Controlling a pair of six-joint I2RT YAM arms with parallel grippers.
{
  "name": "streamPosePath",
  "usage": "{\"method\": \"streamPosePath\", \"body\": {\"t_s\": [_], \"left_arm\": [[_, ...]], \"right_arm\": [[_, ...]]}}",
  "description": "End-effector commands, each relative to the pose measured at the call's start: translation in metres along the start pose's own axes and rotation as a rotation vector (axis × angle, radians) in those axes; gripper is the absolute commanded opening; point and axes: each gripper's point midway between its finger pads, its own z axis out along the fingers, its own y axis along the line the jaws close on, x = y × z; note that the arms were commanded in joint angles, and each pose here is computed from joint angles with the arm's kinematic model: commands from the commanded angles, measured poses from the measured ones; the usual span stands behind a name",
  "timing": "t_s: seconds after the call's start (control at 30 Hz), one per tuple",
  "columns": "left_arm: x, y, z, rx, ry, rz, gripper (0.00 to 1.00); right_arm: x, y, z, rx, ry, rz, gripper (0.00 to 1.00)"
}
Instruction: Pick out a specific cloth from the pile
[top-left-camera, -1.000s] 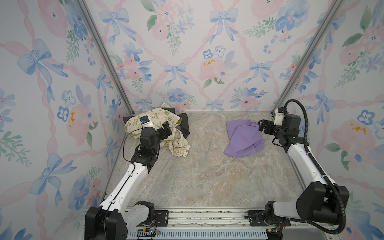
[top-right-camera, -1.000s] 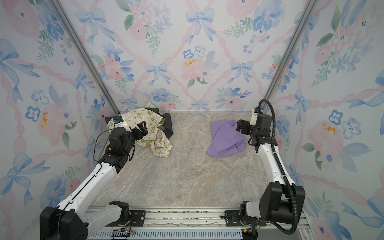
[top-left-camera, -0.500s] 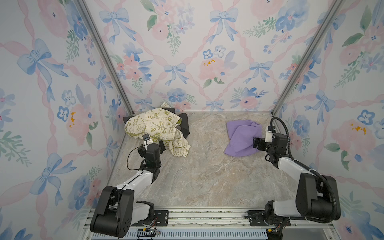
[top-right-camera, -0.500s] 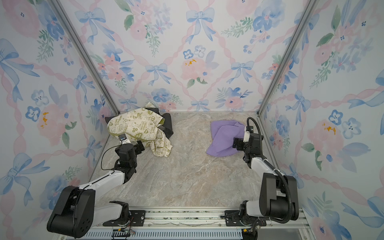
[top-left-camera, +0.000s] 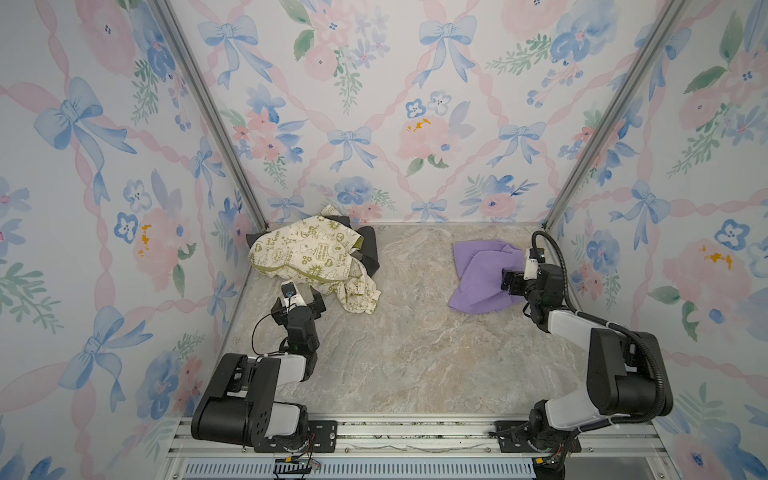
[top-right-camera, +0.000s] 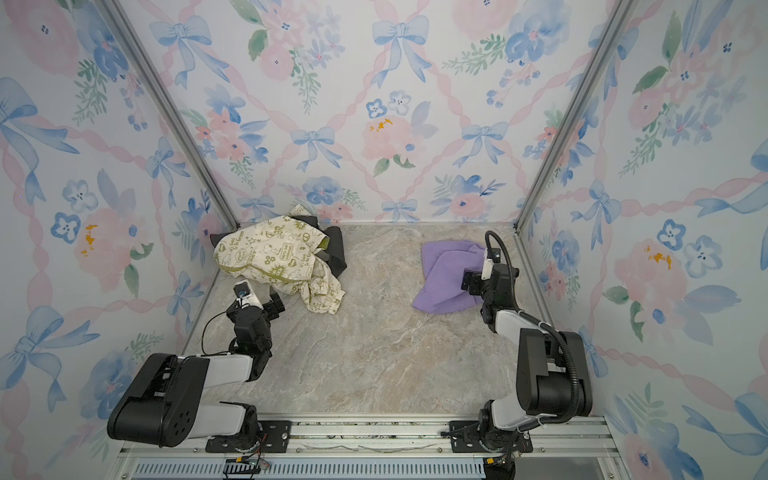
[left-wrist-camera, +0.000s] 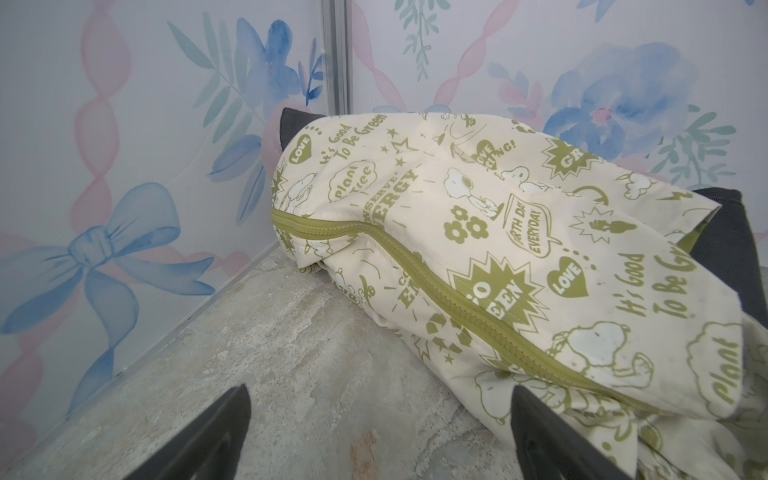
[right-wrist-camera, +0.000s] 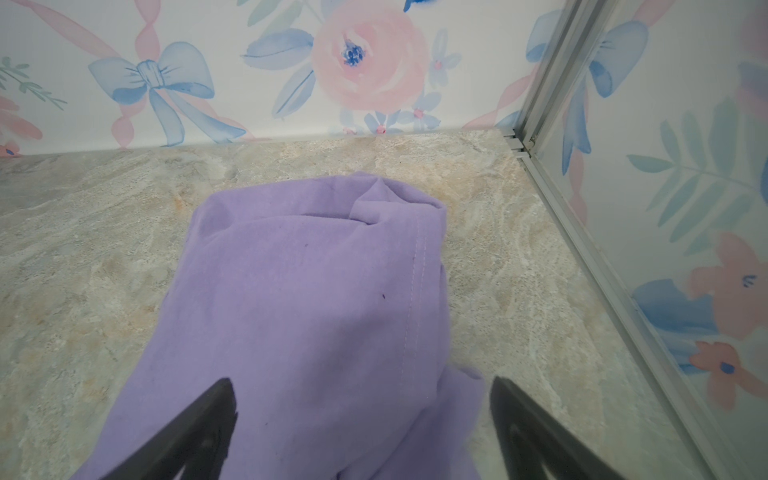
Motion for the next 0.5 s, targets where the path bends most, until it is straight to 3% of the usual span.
{"method": "streamPosePath", "body": {"t_s": [0.0,0.47], "left_arm": [[-0.011,-0.007,0.002,0.043,-0.057,-0.017,0.98],[0.004,-0.037,-0.002,0.211,-0.077,0.071,0.98]], "right_arm": [[-0.018,-0.003,-0.011,0.005,-0.033,-0.011,0.97],[-0.003,-0.007,-0.033,0.022,-0.012,0.001,0.97]]}}
